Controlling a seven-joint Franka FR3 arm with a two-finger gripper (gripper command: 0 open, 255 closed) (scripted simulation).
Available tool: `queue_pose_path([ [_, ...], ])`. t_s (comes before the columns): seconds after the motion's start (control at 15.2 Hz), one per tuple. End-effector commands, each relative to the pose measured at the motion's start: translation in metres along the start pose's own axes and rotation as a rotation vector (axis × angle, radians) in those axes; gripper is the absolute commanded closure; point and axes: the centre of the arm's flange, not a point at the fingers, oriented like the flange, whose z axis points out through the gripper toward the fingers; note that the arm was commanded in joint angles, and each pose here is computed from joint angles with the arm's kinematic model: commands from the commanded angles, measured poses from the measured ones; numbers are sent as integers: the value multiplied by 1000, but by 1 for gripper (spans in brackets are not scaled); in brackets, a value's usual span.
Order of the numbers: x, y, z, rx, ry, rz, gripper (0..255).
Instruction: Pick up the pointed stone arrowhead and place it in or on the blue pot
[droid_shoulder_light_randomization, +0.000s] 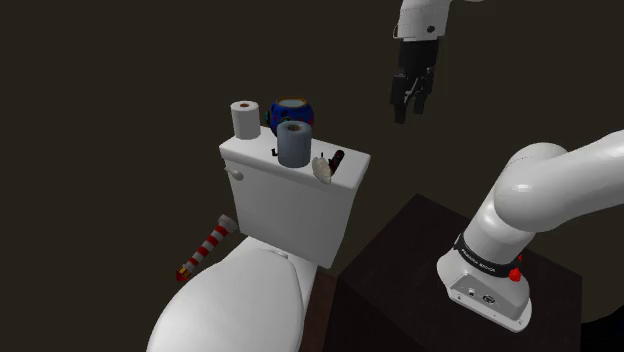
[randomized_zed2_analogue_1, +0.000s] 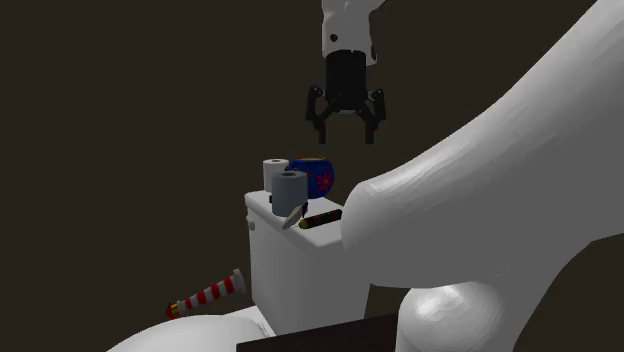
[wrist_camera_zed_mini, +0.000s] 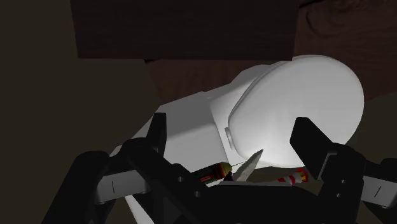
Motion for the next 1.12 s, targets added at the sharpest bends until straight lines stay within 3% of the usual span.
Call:
queue_pose_path([
  [0.0,0,0,0,0,0,0,0],
  [1.06,145,-33,112,152,156,352,0],
])
